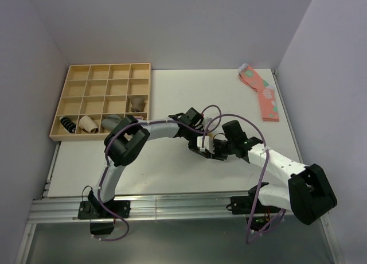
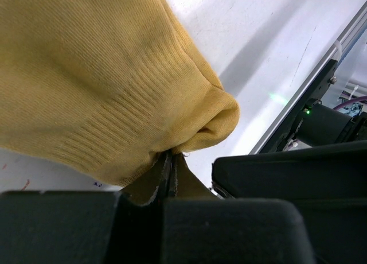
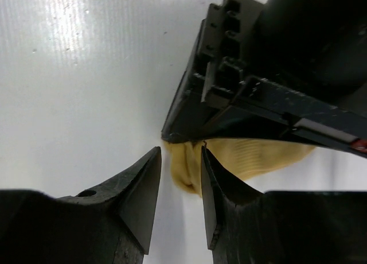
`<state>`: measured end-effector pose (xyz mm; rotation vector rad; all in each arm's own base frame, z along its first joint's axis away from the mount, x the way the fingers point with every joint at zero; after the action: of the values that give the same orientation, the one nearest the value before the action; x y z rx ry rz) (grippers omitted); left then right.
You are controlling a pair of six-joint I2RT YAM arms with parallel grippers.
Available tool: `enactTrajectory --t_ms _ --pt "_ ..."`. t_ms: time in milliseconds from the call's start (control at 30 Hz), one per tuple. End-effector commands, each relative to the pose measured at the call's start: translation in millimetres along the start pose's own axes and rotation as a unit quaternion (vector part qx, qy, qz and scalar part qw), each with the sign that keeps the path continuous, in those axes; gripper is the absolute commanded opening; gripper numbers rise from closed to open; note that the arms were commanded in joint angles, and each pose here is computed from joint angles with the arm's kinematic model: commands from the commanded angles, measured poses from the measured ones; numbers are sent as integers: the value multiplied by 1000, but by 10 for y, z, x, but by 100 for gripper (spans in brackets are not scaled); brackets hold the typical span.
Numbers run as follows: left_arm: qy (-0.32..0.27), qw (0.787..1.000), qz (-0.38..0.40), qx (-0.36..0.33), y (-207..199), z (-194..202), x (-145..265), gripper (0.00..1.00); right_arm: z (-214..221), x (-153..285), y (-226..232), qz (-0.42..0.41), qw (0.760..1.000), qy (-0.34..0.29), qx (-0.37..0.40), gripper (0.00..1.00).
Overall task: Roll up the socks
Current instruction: Adjust the sock at the center of the board.
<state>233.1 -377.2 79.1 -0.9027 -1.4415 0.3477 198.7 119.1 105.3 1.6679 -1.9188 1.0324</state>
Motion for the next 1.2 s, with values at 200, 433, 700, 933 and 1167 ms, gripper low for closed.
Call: enactTrajectory --t_ms 200,433,700,933,1167 --pt "9 1000 -27 5 116 36 -66 0 3 -3 -153 29 998 17 60 43" --pt "13 1000 -27 7 129 22 -87 0 63 -8 -147 30 996 34 77 48" --pt "14 1000 -27 6 121 9 -88 0 134 -40 -98 23 995 44 83 48" --pt "13 999 -32 6 145 12 -92 0 155 -72 -104 10 995 52 79 49" --pt "14 999 -34 7 160 16 -89 0 157 -71 -98 1 996 57 71 49"
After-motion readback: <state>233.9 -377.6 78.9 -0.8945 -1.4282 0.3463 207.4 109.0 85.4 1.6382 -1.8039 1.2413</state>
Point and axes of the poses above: each gripper's point midway between its finger pads, its own x axis back along the fingers, its own y axis along the line the jaws close on, z = x × y, the point moved 8 cm from there along x, back along the fingers, and after that the axes turned 3 degrees about x, right-handed, at the moved point
